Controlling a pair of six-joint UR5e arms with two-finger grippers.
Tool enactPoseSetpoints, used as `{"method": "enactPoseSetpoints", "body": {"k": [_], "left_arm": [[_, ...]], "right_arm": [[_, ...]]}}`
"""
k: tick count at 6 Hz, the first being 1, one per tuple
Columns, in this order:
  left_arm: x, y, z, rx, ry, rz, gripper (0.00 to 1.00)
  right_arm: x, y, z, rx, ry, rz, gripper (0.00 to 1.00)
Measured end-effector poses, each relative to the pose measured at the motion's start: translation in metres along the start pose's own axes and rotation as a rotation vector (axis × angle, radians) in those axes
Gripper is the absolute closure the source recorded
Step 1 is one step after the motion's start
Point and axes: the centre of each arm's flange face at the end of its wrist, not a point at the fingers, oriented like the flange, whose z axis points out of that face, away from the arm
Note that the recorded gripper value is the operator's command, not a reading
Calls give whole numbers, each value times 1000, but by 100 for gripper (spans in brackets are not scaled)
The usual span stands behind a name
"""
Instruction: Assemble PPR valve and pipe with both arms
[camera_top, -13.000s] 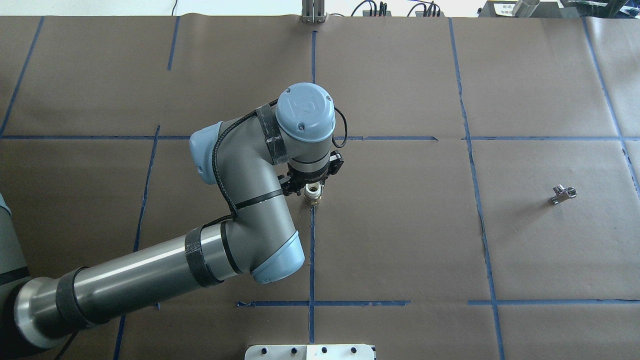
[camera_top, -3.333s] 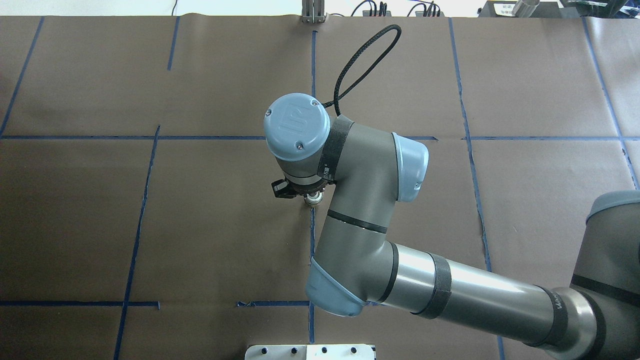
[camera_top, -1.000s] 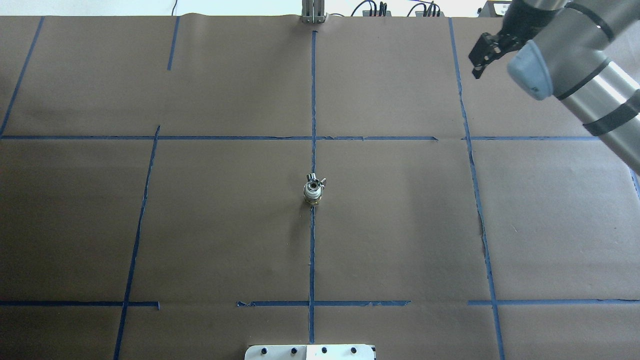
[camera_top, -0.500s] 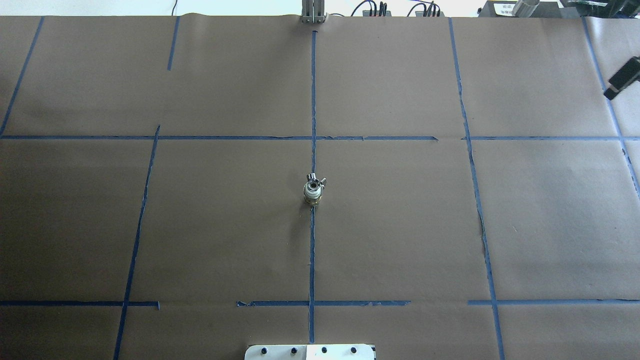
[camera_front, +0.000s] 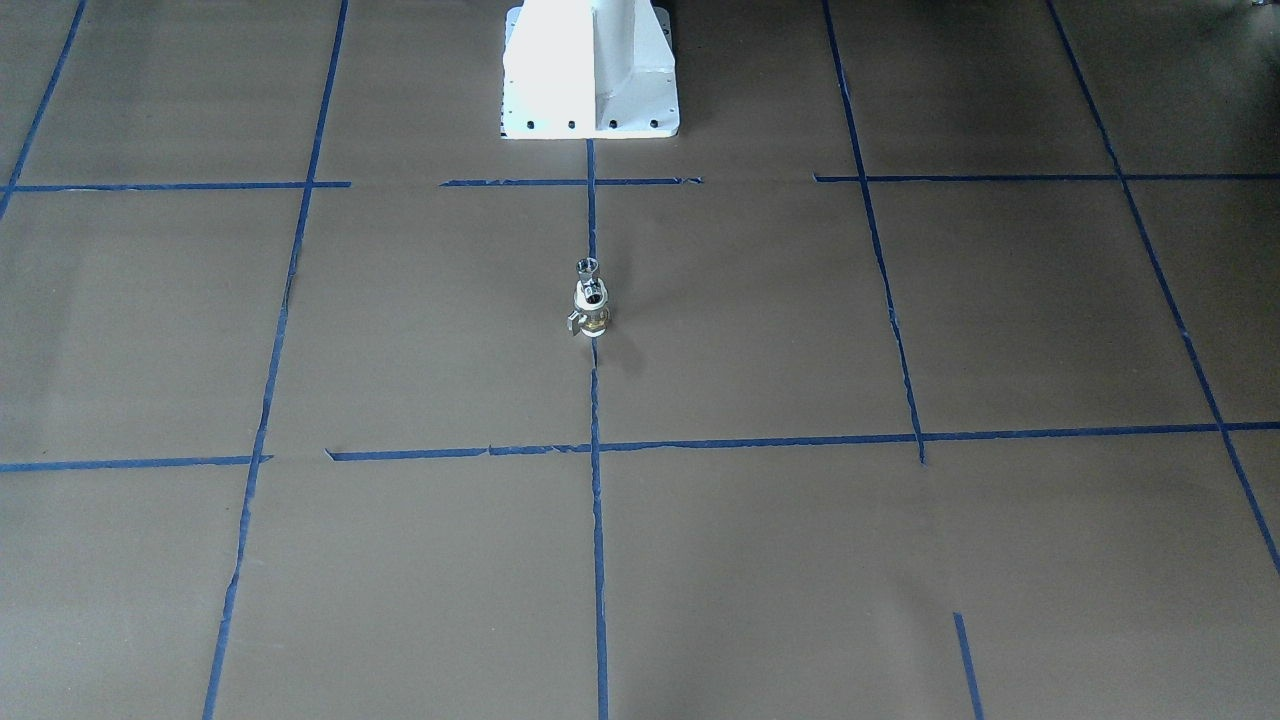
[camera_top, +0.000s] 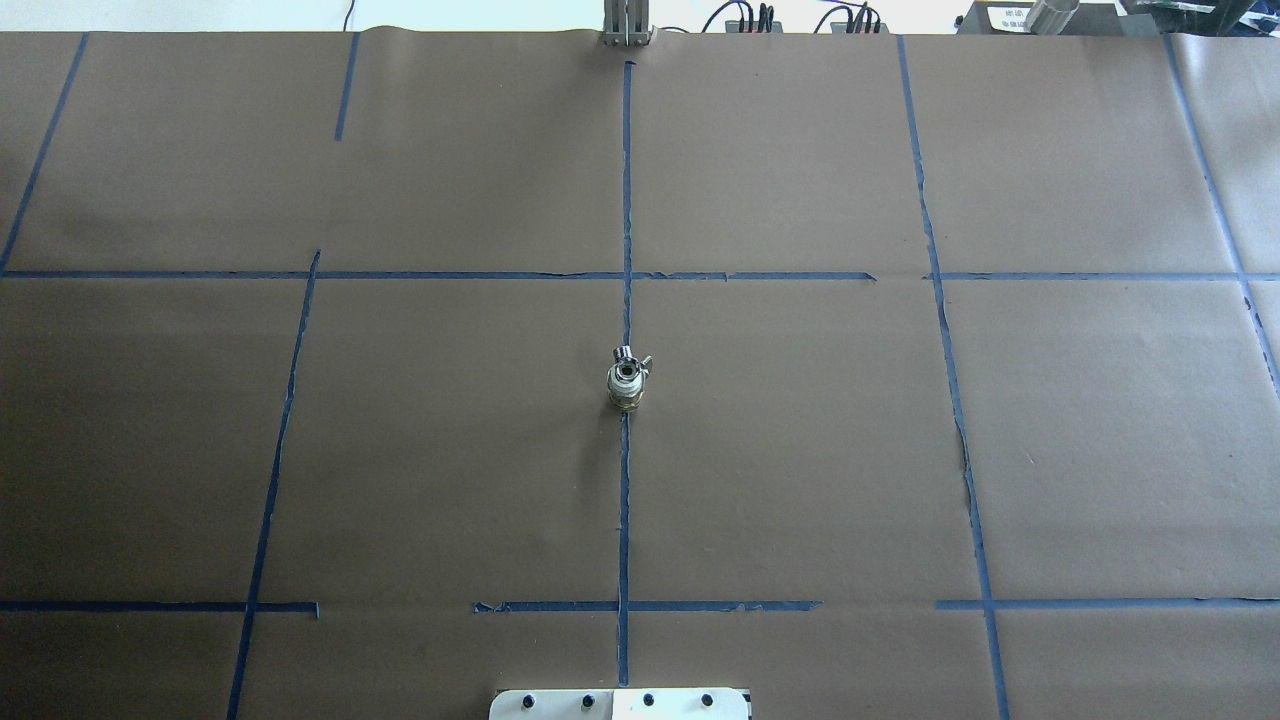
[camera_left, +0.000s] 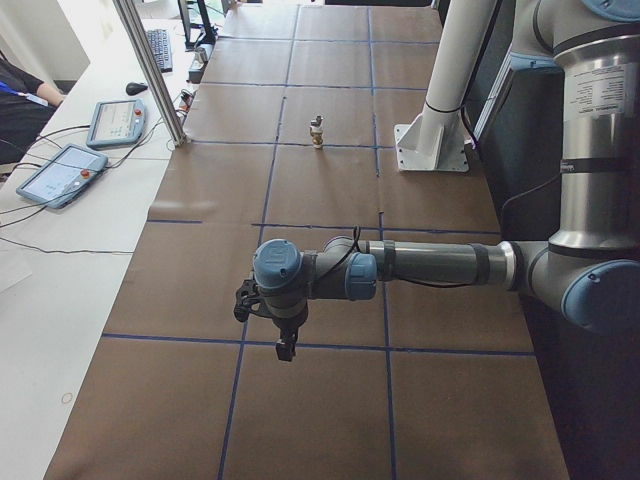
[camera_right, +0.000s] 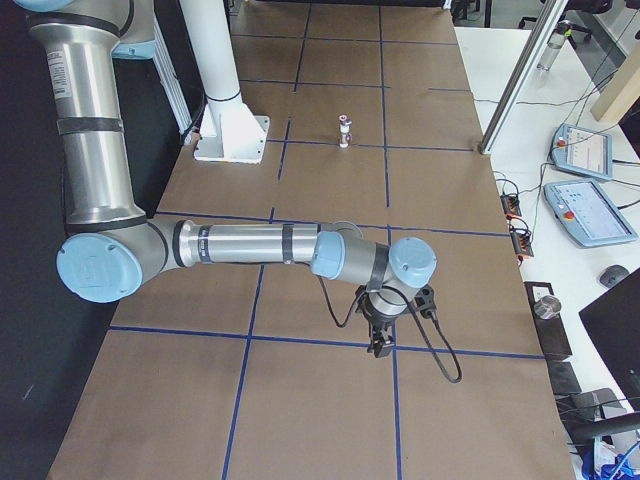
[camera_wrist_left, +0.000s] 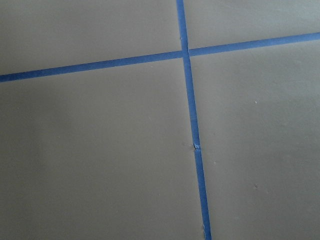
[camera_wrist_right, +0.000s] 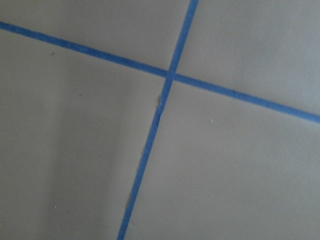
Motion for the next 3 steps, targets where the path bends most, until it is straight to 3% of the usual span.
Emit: {"method": "enactPoseSetpoints", "body": {"k": [1,3], "left_arm": [[1,1,0,-1,0,0,0],[1,1,0,-1,1,1,0]], "right_arm": [[5,26,8,-6,-9,22,0],[3,43,12,-5,-14,28,0]]}}
